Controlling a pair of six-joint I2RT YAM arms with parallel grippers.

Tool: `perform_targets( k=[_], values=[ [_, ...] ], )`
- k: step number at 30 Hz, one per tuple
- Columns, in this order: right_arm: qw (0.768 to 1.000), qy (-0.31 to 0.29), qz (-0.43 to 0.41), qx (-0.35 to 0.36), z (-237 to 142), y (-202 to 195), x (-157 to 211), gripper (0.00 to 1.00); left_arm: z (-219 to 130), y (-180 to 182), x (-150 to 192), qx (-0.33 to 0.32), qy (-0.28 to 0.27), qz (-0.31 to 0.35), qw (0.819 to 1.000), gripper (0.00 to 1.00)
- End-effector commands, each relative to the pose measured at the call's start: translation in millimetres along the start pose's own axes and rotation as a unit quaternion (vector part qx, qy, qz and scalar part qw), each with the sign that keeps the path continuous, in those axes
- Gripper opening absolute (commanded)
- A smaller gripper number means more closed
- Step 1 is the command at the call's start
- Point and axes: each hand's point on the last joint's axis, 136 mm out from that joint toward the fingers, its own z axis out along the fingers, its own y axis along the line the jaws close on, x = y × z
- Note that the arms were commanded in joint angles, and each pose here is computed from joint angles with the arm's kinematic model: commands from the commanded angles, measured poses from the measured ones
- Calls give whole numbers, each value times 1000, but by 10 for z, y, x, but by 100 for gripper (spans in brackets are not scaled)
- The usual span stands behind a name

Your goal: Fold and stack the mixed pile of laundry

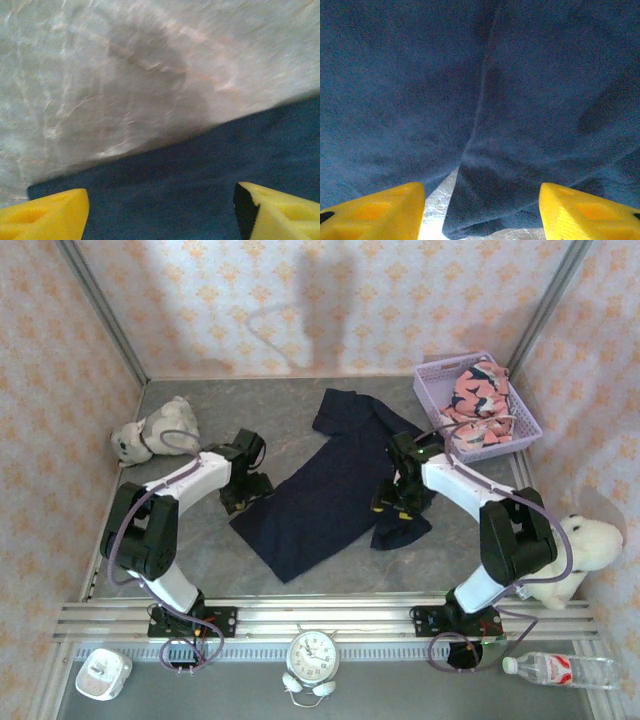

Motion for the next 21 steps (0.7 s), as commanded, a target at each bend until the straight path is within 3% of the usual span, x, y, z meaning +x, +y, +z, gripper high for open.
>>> perform_targets(
  k=[1, 4, 6, 7, 9, 10, 17, 20, 21],
  values=[
    [1000, 7, -7, -14, 125, 48, 52, 58, -30, 56, -97, -1, -49, -17, 999, 71],
    [1000, 16, 8, 18, 238, -72, 68, 50, 141, 90, -29, -10, -37, -16, 999, 63],
    [999, 19, 11, 30, 263, -125, 81, 35, 251, 59, 9, -12, -27, -12, 999, 54],
    [999, 17, 12, 35, 258, -144, 83, 29, 293, 37, 24, -12, -21, -9, 1000, 44],
    [999, 7, 12, 38, 195, -157, 66, 13, 336, 41, 34, -22, -13, -8, 1000, 9],
    [999, 2, 12, 39, 152, -155, 56, 3, 321, 62, 16, -30, -17, -8, 999, 0],
    [997, -69, 4, 13, -389, -45, -154, 0, -313, -21, -432, -33, -108, 21, 993, 0],
    [998, -54, -23, -15, -398, 106, -104, 0, -497, -108, -559, -9, -118, 12, 993, 0],
    [998, -46, -34, -19, -375, 154, -69, 8, -549, -137, -597, -3, -122, 9, 993, 0]
  ],
)
